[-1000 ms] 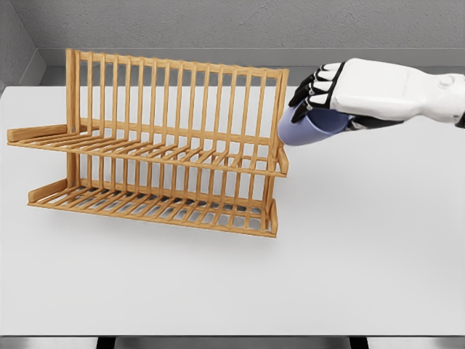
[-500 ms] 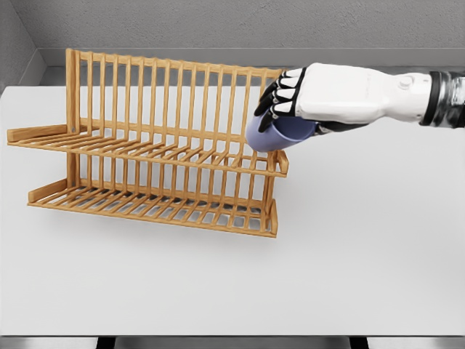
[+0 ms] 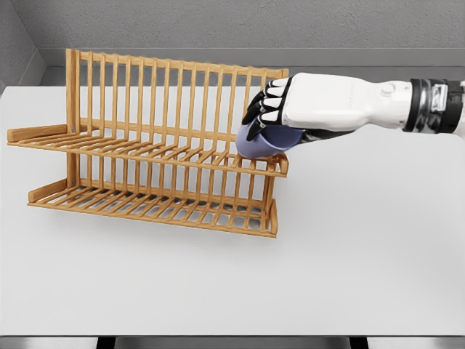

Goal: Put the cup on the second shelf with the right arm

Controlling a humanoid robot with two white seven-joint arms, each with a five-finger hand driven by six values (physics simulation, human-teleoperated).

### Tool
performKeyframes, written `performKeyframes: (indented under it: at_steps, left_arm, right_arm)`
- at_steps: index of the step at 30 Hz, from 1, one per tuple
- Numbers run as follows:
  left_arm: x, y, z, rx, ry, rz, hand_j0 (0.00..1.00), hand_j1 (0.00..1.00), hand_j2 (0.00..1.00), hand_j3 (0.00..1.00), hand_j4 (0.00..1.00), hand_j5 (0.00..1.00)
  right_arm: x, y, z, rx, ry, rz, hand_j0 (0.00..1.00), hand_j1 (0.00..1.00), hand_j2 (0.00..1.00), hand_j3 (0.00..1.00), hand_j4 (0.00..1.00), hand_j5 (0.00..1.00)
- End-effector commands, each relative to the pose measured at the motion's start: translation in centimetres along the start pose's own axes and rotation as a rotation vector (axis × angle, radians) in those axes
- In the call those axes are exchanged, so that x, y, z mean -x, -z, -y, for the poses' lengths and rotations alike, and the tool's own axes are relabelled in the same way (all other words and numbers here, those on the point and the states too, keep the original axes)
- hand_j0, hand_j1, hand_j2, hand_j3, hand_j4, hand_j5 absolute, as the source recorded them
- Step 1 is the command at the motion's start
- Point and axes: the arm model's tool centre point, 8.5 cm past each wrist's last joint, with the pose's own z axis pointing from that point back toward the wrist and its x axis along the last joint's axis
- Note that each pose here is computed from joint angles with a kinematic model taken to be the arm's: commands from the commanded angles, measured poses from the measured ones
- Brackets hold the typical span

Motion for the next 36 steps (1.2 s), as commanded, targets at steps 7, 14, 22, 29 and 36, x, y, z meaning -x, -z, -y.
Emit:
performKeyframes:
  at_steps: [7,14,22,29,36]
  left_arm:
    - [0.0,0.0,0.0,0.000,0.000,0.000,1.00,1.00,1.00,1.00,1.00,1.00]
    - [0.0,0.0,0.0,0.000,0.000,0.000,1.00,1.00,1.00,1.00,1.00,1.00]
    - [0.0,0.0,0.0,0.000,0.000,0.000,1.00,1.00,1.00,1.00,1.00,1.00]
    - [0.0,0.0,0.0,0.000,0.000,0.000,1.00,1.00,1.00,1.00,1.00,1.00]
    - [-0.1,0.0,0.0,0.000,0.000,0.001,1.00,1.00,1.00,1.00,1.00,1.00]
  right_arm:
    - [-0.3,1.3,-1.1,-0.027,0.032,0.009,0.62,0.62,0.62,0.62,0.62,0.62]
    - [-0.1,1.7,-1.7,-0.044,0.051,-0.019,0.68,0.68,0.68,0.68,0.68,0.68]
    - [-0.1,1.7,-1.7,-0.044,0.054,-0.018,1.00,1.00,1.00,1.00,1.00,1.00]
    - [1.4,-2.8,1.7,0.020,-0.021,-0.122,1.00,1.00,1.00,1.00,1.00,1.00]
    - [2.1,-14.2,3.6,0.090,-0.096,-0.355,1.00,1.00,1.00,1.00,1.00,1.00]
